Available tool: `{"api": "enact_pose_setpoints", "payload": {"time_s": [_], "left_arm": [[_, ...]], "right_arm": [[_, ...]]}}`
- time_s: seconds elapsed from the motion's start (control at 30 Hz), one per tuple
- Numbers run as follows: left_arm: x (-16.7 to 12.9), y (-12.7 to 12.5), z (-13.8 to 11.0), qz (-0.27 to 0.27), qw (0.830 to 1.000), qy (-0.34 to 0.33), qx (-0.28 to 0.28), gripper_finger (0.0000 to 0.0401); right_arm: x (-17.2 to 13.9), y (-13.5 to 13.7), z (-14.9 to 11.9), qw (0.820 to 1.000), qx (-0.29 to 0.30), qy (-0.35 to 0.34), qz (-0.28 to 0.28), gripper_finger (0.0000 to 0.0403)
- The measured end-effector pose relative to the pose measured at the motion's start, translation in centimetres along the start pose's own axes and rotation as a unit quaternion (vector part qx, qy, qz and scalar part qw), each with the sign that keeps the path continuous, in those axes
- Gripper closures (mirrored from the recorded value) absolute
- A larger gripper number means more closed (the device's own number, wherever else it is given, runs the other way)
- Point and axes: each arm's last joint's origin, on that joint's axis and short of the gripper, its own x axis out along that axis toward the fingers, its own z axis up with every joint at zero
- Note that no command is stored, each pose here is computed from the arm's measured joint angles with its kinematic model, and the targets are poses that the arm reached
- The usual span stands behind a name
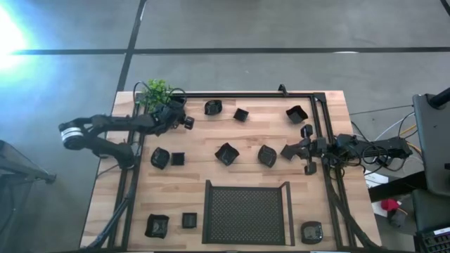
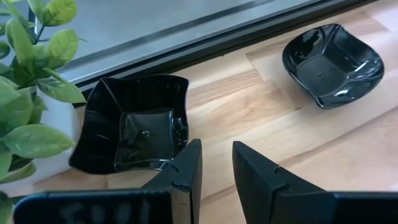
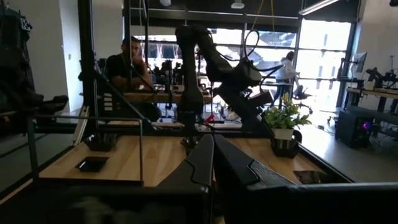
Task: Pick & Place Mini shaped plates
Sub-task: Put the distorted square plate on the shelf
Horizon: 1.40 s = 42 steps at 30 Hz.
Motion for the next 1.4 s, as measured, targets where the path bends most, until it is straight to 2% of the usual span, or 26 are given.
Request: {"api": "enact_pose_setpoints", "payload": {"time_s": [0.47,0.6,0.9,1.4], "left_arm": [[0.2,0.1,0.0,0.004,1.0,0.009,0.002,0.0318],[0.6,0.2,0.1,-0.015,0.999,0.023,-0.017,0.0318],[1.6,0.3,1.0,-0.019,0.999,0.037,-0.032,0.0318],[3.5,0.3,1.0,0.022,0.998,0.053,-0.01,0.0318]], "right_arm": [[0.0,0.0,0.0,1.0,0.0,0.0,0.0,0.0394],[0.0,0.0,0.0,1.0,0.0,0.0,0.0,0.0394],[0.0,0.0,0.0,1.0,0.0,-0.001,0.0,0.0394],[0.0,0.0,0.0,1.0,0.0,-0.001,0.0,0.0394]]}}
